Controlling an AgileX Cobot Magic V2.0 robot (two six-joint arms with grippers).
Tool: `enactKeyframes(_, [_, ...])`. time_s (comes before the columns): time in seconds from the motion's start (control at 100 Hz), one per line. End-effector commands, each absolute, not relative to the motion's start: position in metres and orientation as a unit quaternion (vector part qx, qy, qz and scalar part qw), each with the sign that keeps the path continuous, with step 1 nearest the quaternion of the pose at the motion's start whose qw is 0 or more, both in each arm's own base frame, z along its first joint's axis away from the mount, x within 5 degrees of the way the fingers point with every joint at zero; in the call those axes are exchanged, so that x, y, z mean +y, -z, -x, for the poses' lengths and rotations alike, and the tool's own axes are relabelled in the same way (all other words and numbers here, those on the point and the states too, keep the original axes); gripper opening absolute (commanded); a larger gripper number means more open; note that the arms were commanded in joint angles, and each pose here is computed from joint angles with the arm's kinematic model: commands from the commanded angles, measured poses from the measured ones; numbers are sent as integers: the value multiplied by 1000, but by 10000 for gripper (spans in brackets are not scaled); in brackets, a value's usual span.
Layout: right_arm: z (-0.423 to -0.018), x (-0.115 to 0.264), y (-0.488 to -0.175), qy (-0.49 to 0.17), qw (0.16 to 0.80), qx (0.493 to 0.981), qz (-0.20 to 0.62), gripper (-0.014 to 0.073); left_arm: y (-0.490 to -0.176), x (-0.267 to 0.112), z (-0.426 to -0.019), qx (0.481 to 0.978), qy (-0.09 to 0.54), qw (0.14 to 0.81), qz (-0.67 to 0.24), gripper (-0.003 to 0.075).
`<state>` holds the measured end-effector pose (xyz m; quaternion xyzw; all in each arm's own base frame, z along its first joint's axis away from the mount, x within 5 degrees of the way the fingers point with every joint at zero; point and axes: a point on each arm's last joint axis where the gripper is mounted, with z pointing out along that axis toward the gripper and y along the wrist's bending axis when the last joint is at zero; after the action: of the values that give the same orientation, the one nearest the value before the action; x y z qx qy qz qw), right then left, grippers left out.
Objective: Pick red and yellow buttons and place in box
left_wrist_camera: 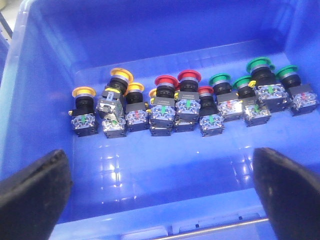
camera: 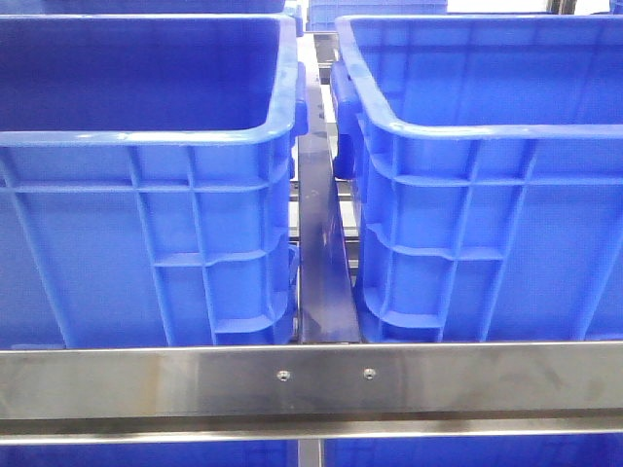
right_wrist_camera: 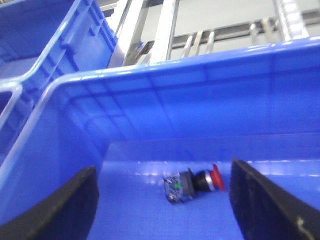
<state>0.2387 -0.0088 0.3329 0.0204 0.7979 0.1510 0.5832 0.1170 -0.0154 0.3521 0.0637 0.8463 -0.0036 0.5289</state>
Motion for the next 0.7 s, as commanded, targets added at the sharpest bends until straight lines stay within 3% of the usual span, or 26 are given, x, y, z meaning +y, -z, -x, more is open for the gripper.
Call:
enactKeyframes(0.0, [-214, -8, -347, -116, 623, 773, -10, 563, -365, -17, -120, 824, 11, 563, -65, 671])
enactKeyframes(0.38, [-132, 0, -339, -59, 692, 720, 1, 563, -365, -17, -120, 824, 11, 563, -65, 671])
enactKeyframes(0.69, [-100, 5, -330, -49, 722, 691, 3, 563, -365, -17, -120, 824, 11, 563, -65, 671])
